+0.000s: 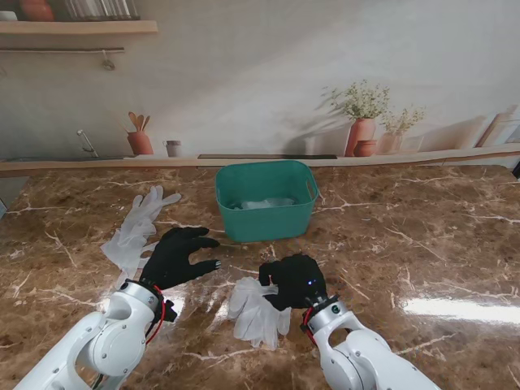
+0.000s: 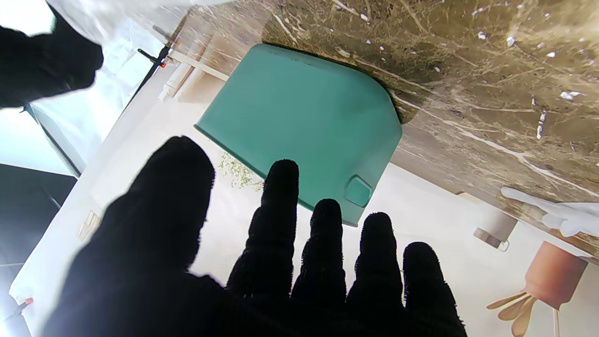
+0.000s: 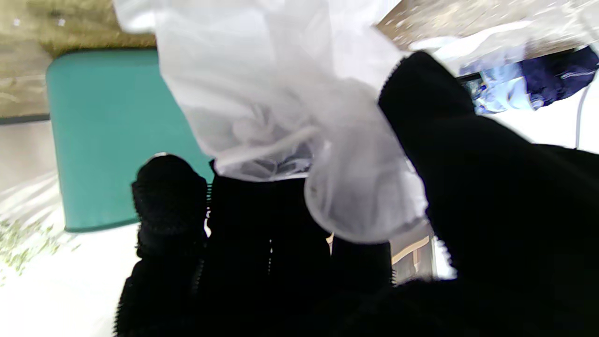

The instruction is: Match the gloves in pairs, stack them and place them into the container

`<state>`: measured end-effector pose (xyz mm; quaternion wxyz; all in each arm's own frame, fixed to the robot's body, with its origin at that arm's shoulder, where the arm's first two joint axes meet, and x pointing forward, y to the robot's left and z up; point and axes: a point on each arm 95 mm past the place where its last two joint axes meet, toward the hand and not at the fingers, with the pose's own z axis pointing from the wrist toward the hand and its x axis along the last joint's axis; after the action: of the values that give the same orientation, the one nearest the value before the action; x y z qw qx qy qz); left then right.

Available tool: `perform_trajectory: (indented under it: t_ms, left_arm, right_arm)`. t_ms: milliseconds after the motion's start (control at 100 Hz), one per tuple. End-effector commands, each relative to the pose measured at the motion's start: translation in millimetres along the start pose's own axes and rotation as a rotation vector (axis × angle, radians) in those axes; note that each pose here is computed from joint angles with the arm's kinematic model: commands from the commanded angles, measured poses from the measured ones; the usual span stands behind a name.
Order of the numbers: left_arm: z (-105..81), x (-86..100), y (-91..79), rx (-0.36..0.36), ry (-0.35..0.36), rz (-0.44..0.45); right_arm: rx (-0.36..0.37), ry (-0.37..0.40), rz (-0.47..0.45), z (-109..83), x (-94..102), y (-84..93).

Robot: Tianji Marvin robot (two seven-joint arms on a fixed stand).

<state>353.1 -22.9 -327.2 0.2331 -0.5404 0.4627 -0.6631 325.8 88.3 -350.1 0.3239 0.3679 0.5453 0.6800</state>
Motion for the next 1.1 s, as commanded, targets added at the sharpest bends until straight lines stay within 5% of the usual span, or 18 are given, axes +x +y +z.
perform_trajectory:
  t_ms: [0, 290, 390, 560, 870, 1090]
  left_arm:
    - [-0.7, 0.2, 3.2, -0.004, 0.000, -0.001]
    - [-0.8, -0.2, 3.0, -0.005, -0.001, 0.004]
    - [-0.7, -0.3, 2.4, -0.005, -0.003, 0.005]
    - [0.2, -0.3, 2.1, -0.006, -0.003, 0.006]
    - [0.9, -1.0, 1.3, 0.000, -0.005, 0.004]
    - [-2.4, -2.6, -3.7, 0.017, -0.012, 0.009]
  right_arm:
    - [0.055, 0.011, 0.020, -11.4, 6.3, -11.9]
    - [0.173, 0.027, 0.072, -16.4, 15.0, -34.9]
    - [0.263, 0.033, 0.082, -17.7, 15.3, -41.2]
    - [0.382, 0.066, 0.141, -20.7, 12.0, -35.5]
    - [0.291, 0.118, 0.222, -18.4, 17.2, 7.6]
    - [0.215, 0.177, 0.074, 2.6, 11.9, 21.3]
